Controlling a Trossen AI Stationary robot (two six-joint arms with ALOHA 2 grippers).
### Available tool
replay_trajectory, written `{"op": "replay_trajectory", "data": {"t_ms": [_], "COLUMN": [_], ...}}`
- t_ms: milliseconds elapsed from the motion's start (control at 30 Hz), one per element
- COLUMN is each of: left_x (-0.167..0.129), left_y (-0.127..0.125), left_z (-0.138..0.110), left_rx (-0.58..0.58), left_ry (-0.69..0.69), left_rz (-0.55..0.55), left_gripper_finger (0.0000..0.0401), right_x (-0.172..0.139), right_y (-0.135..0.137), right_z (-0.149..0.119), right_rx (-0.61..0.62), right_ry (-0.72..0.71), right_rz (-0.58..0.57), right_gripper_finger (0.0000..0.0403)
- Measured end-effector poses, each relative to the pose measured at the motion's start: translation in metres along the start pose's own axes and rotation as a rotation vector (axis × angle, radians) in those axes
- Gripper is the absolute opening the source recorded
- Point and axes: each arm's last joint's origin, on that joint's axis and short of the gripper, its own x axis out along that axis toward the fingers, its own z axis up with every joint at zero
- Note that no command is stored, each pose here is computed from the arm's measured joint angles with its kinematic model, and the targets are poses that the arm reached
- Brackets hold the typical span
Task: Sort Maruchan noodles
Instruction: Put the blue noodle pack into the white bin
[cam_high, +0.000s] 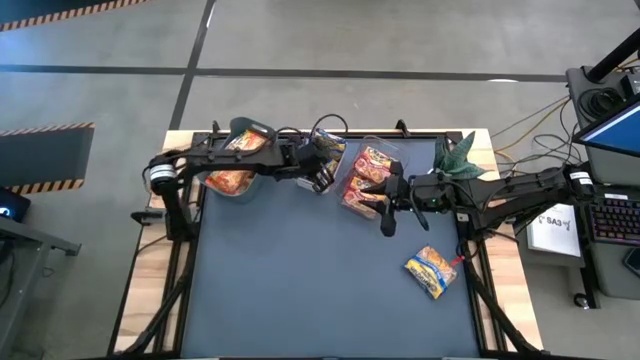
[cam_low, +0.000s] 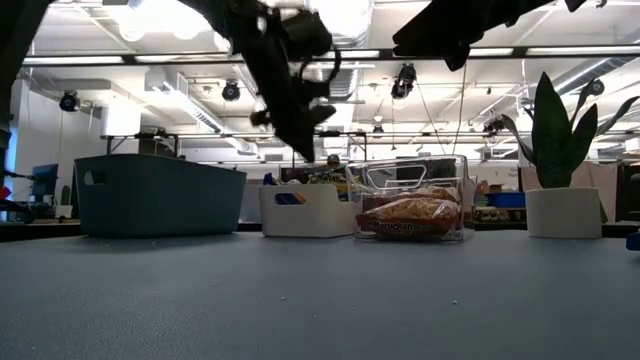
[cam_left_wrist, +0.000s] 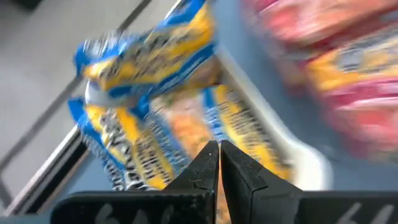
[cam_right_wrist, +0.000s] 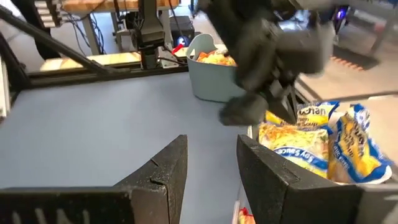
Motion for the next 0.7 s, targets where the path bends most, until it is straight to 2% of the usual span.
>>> {"op": "replay_trajectory", "data": {"t_ms": [200,333,467,567,633,700], "left_x": [-0.051,-0.084,-0.105,-0.118,-0.125,-0.128], "left_y": [-0.019,-0.025,-0.019,-0.019,-0.018,-0.016], "left_z": [-0.007,-0.025,-0.053,-0.074,-0.085,-0.094], "left_rx": [0.158,0.237,0.226,0.216,0.218,0.208], "left_ry": [-0.113,-0.228,-0.335,-0.424,-0.483,-0.537], "left_rz": [-0.082,-0.147,-0.265,-0.375,-0.436,-0.460], "left_gripper_finger": [0.0000,0.0000,0.0000,0.0000,0.0000,0.0000], "right_x": [0.000,0.004,0.008,0.008,0.009,0.009], "right_y": [0.001,0.015,0.042,0.061,0.072,0.080], "right_z": [0.000,-0.011,-0.023,-0.022,-0.023,-0.026], "right_rx": [0.168,0.265,0.373,0.524,0.617,0.691], "right_ry": [0.002,0.093,0.210,0.313,0.398,0.505], "right_rz": [0.003,0.039,0.200,0.320,0.322,0.273], "right_gripper_finger": [0.0127,0.0127,0.0123,0.0116,0.0110,0.0103]}}
